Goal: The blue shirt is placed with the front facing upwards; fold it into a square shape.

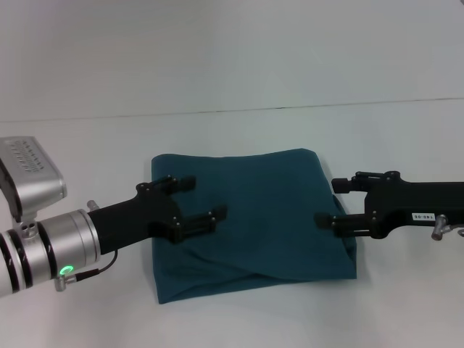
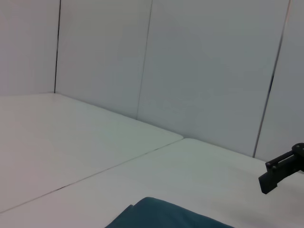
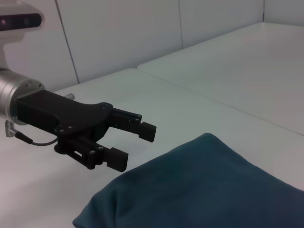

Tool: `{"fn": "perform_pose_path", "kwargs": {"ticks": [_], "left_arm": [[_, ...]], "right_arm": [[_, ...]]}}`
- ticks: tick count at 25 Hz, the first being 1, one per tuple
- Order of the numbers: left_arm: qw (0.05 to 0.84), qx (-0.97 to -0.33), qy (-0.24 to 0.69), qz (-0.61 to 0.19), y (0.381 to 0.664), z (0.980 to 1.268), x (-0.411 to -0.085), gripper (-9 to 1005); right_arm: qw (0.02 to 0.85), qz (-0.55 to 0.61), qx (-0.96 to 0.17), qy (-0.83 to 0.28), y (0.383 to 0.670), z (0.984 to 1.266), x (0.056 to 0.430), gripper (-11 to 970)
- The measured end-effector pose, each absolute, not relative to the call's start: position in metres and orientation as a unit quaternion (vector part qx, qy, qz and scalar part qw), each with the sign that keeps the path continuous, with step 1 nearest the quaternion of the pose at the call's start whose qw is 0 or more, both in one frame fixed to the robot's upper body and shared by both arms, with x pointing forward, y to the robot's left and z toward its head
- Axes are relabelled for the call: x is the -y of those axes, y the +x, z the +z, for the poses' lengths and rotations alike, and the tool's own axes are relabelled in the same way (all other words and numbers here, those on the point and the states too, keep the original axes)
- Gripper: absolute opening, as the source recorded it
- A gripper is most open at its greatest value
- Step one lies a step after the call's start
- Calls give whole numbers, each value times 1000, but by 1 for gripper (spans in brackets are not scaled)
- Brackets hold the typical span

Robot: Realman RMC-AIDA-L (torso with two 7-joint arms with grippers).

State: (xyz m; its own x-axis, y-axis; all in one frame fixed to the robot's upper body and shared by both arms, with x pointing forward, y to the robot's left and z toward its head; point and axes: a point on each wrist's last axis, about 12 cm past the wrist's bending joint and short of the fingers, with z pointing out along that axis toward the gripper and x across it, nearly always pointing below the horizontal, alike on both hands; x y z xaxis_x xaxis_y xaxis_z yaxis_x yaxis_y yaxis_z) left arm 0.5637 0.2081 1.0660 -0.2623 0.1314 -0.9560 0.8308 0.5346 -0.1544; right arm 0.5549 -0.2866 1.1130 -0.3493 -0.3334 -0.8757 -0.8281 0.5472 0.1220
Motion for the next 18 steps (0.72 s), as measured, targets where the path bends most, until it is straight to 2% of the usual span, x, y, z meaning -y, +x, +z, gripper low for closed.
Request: {"fn": "perform_pose_path", "kwargs": {"ticks": [7, 18], "left_arm": [[496, -722, 342, -340, 563, 1063, -209, 858], [493, -728, 334, -339, 557, 1059, -211, 853]], "right_arm": [[431, 289, -769, -373, 557, 1114, 286, 950], [441, 300, -764, -364, 557, 1114, 283, 945]]}}
